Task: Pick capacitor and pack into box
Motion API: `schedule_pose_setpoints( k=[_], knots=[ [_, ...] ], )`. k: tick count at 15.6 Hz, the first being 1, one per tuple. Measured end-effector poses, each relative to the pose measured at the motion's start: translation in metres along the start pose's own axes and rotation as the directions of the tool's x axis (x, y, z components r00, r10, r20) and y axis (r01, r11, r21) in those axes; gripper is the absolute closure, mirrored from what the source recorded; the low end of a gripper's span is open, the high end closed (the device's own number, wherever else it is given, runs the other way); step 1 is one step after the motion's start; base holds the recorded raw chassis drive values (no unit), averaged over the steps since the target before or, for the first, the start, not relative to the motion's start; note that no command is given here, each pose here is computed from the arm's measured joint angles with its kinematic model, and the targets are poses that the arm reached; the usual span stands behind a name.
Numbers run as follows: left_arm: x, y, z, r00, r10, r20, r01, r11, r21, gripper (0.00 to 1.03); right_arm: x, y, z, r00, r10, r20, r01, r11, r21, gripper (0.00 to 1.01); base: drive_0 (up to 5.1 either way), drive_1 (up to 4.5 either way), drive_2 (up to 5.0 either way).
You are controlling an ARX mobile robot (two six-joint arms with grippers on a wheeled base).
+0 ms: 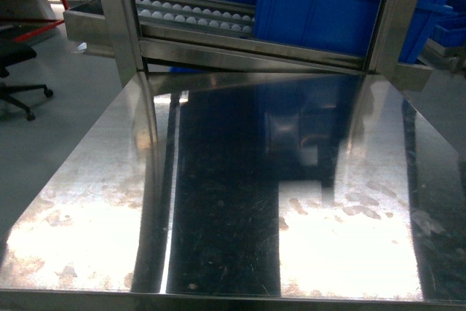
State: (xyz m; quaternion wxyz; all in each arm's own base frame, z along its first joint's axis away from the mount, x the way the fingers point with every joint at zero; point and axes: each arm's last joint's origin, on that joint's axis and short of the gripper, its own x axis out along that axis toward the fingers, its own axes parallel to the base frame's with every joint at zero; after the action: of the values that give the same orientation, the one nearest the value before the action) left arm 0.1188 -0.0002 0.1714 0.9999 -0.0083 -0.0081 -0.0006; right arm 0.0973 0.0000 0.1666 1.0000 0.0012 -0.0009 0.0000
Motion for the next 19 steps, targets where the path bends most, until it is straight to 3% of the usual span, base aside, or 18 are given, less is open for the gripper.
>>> schedule_pose_setpoints(
  k=[9, 11, 12, 13, 19],
  knots=[
    [-0.01, 0.0, -0.001, 1.0, 0.0, -0.004, 0.0, 1.0, 0.0, 0.59, 0.0, 0.0, 0.0, 1.0, 0.0, 0.0, 0.0, 1.0, 0.0, 0.03, 0.0, 0.0, 0.0],
    [-0.021, 0.0, -0.007, 0.999, 0.001, -0.048, -0.001, 1.0, 0.0, 0.59, 0.0, 0.0, 0.0, 1.0, 0.0, 0.0, 0.0, 1.0, 0.0, 0.03, 0.0, 0.0, 0.0],
    [-0.022, 0.0, -0.001, 1.0, 0.001, 0.007, -0.001, 1.0, 0.001, 0.59, 0.0, 0.0, 0.0, 1.0, 0.0, 0.0, 0.0, 1.0, 0.0, 0.03, 0.0, 0.0, 0.0],
    [-0.021, 0.0, -0.005, 1.0, -0.002, -0.027, 0.002, 1.0, 0.001, 0.59, 0.0, 0.0, 0.0, 1.0, -0.001, 0.0, 0.001, 1.0, 0.0, 0.03, 0.0, 0.0, 0.0],
    [-0.021, 0.0, -0.004, 1.0, 0.0, -0.019, 0.0, 1.0, 0.002, 0.59, 0.0, 0.0, 0.0, 1.0, 0.0, 0.0, 0.0, 1.0, 0.0, 0.03, 0.0, 0.0, 0.0]
  ],
)
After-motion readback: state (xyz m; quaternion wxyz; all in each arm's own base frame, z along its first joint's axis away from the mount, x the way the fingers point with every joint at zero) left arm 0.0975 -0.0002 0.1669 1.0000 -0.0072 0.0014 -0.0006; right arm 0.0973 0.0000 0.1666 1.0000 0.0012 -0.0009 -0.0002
